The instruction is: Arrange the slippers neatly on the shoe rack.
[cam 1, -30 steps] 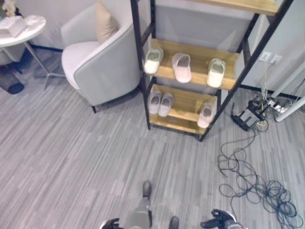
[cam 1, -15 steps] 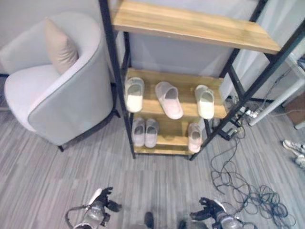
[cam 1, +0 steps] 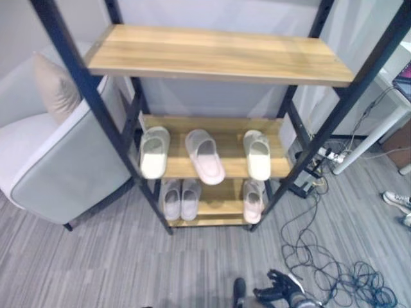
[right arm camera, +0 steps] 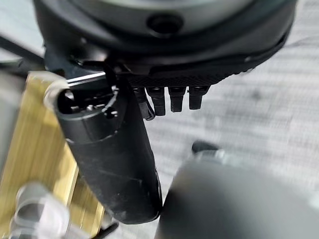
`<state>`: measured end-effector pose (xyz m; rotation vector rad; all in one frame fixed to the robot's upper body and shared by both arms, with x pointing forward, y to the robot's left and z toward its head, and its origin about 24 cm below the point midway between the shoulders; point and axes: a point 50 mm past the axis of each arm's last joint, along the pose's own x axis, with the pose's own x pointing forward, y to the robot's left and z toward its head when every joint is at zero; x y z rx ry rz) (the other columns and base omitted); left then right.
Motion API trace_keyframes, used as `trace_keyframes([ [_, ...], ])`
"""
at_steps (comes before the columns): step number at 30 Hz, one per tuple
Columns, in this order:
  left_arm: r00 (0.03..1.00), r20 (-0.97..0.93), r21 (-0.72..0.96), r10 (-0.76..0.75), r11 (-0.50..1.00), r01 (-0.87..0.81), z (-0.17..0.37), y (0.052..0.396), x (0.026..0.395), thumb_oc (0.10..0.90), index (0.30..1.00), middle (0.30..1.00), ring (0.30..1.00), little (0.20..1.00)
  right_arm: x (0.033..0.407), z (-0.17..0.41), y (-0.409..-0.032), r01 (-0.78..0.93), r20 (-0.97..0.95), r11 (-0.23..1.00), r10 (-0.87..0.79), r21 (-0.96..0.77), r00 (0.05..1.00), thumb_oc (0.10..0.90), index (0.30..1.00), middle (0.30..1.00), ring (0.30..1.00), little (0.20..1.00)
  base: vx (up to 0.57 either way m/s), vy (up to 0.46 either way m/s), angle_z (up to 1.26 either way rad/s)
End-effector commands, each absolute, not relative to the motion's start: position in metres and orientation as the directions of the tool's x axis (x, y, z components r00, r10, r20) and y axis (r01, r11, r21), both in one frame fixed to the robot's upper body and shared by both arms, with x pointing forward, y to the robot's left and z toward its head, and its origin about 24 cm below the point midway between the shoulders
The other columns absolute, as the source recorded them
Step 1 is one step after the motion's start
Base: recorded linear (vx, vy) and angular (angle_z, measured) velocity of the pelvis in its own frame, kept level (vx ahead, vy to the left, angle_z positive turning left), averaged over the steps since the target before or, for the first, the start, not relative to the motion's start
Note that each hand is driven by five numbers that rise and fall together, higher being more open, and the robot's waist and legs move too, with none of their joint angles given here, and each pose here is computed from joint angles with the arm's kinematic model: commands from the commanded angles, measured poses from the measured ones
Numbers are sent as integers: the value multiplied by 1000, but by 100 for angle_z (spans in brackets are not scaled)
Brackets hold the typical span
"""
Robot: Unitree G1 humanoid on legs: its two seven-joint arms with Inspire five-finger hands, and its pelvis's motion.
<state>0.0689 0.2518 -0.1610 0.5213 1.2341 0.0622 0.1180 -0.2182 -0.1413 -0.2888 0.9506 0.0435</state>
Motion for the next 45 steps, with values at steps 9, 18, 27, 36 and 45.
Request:
trace_keyframes([
  [9,503,-811,460,299,856,234,-154,238,108,800,900,900,900,900,147,-103,-274,-3,-614,902,-292,-432,733,800,900,900,900,900,116,36,-14],
  [18,490,-816,453,306,865,215,-155,237,108,800,900,900,900,900,100,-145,-269,45,-815,932,-338,-360,470,800,900,900,900,900,90,167,-5],
  [27,745,-622,424,239,903,65,-124,234,151,800,900,900,900,900,99,-146,-262,52,-804,935,-329,-351,495,800,900,900,900,900,-7,32,2],
  [36,889,-458,344,23,926,153,-82,224,158,800,900,900,900,900,97,-141,-279,76,-788,914,-384,-399,480,800,900,900,900,900,-35,23,21],
  [45,976,-182,288,-118,943,168,-2,235,162,800,900,900,900,900,100,-143,-277,-43,-784,881,-396,-471,478,800,900,900,900,900,-5,-3,13],
])
